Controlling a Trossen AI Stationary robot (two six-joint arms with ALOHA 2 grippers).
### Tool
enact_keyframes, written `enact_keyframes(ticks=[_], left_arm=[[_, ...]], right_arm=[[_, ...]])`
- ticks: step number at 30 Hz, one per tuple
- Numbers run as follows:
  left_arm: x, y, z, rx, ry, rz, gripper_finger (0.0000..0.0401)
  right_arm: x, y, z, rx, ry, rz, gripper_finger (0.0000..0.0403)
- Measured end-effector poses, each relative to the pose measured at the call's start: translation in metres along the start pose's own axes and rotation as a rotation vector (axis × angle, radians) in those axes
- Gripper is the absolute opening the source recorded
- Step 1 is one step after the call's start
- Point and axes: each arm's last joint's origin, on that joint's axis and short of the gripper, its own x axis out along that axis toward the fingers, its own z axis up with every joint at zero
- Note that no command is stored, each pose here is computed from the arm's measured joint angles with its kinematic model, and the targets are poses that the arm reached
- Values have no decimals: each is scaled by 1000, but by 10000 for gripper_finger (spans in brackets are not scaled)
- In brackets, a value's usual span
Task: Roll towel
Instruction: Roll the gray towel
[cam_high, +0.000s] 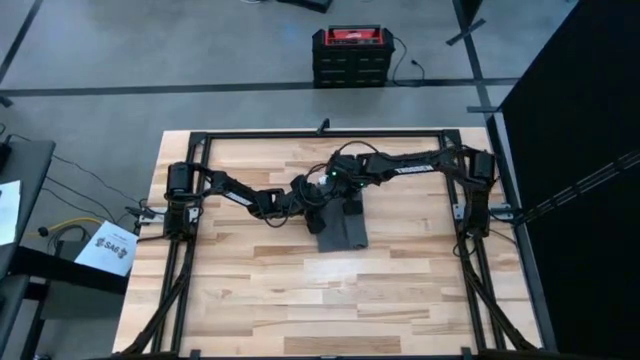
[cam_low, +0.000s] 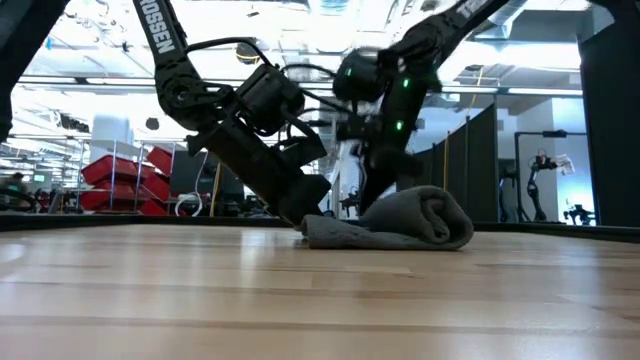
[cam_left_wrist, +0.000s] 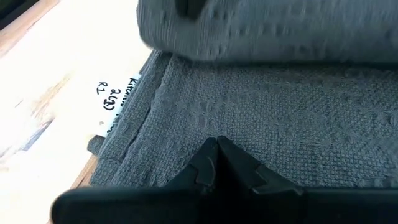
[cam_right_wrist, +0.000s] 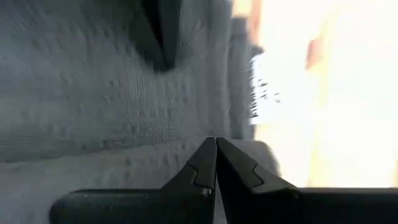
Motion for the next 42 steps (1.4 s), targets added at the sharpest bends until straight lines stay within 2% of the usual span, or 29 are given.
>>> enact_keyframes(ticks=[5, 9, 13, 17, 19, 22, 27, 32, 35, 42], left_arm=[[-1, -2, 1, 23, -4, -5, 0], [-1, -2, 1, 23, -4, -6, 0], [-1, -2, 1, 21, -5, -6, 0], [-1, -3, 1, 16, -10, -6, 0], [-1, -3, 2, 22, -12, -6, 0], [-1, -3, 2, 27, -12, -7, 0], [-1, -3, 2, 35, -12, -8, 0], [-1, -3, 2, 53, -14, -8, 0], [-1, -3, 2, 53, -14, -8, 0], [-1, -2, 2, 53, -14, -8, 0]], right_arm=[[-15, 28, 6, -41, -72, 102, 0], [-10, 54, -9, -55, -143, 123, 0], [-14, 54, -18, 15, -280, 100, 0], [-9, 65, -23, 16, -236, 183, 0], [-5, 71, -19, -1, -261, 209, 0], [7, 79, -22, -10, -259, 222, 0], [23, 79, -40, 51, -229, 218, 0], [29, 81, -48, 88, -282, 203, 0], [25, 84, -46, 58, -297, 194, 0], [-12, 91, -45, 64, -384, 200, 0]])
